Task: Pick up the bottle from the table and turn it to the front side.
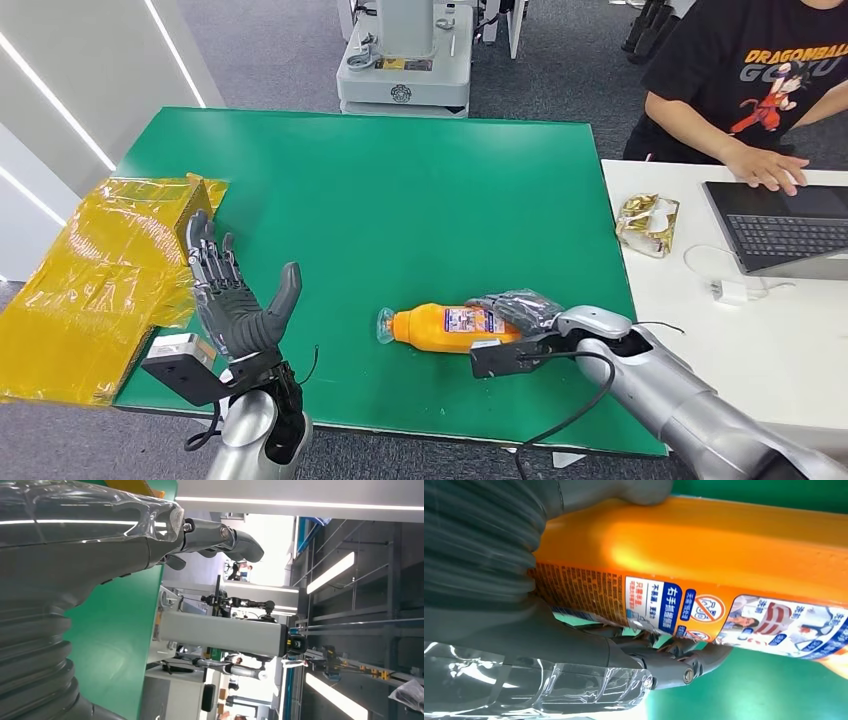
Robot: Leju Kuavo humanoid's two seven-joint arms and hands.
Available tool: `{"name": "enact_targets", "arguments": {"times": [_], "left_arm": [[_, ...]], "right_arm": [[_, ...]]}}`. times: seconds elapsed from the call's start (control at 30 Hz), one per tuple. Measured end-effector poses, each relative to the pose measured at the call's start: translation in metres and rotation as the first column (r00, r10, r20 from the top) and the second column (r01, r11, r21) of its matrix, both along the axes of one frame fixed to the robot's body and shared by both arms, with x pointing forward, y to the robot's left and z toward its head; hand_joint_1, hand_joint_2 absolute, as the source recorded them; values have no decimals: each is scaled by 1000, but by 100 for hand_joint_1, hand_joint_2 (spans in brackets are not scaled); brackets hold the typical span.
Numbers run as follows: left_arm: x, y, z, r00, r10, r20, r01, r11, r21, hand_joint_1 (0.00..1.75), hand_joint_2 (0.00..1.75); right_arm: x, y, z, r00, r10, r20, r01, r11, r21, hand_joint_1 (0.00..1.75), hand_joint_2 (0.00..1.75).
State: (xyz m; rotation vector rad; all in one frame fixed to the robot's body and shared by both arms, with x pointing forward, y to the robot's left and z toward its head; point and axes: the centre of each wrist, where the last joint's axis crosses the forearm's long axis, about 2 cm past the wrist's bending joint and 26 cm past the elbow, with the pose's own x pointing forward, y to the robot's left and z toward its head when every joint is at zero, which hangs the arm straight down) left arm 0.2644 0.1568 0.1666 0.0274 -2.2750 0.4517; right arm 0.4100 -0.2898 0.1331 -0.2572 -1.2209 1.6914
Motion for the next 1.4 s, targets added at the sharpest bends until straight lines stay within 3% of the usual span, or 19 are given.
{"name": "enact_targets", "arguments": {"times": [0.13, 0.3, 0.67, 0.83, 0.97, 1.13, 1.4], "left_arm": [[0, 0, 0, 1000, 0, 0, 0, 1000, 2, 0, 175], [0, 0, 0, 1000, 1, 1, -1, 1000, 3, 0, 175], [-4, 2, -1, 1000, 28, -6, -27, 1000, 6, 0, 175], [-5, 2, -1, 999, 39, -10, -39, 999, 5, 0, 175], [-5, 2, -1, 999, 50, -15, -50, 999, 0, 0, 175], [-4, 2, -1, 999, 38, -17, -38, 999, -17, 0, 175], [-1, -6, -6, 977, -211, 30, 213, 971, -108, 0, 175]], "right_arm": [[0, 1, -1, 1000, -2, 0, 2, 1000, 1, 152, 175], [0, 1, -1, 1000, -9, 5, 9, 1000, 3, 175, 175], [-12, 7, -17, 964, -211, 164, 182, 968, 173, 175, 175], [-32, 17, -34, 877, -410, 251, 288, 866, 409, 175, 175], [-56, 26, -49, 824, -509, 248, 302, 766, 567, 175, 175], [-76, 39, -55, 814, -534, 230, 256, 685, 682, 175, 175], [-88, 61, -51, 809, -523, 269, 123, 598, 792, 175, 175]]}}
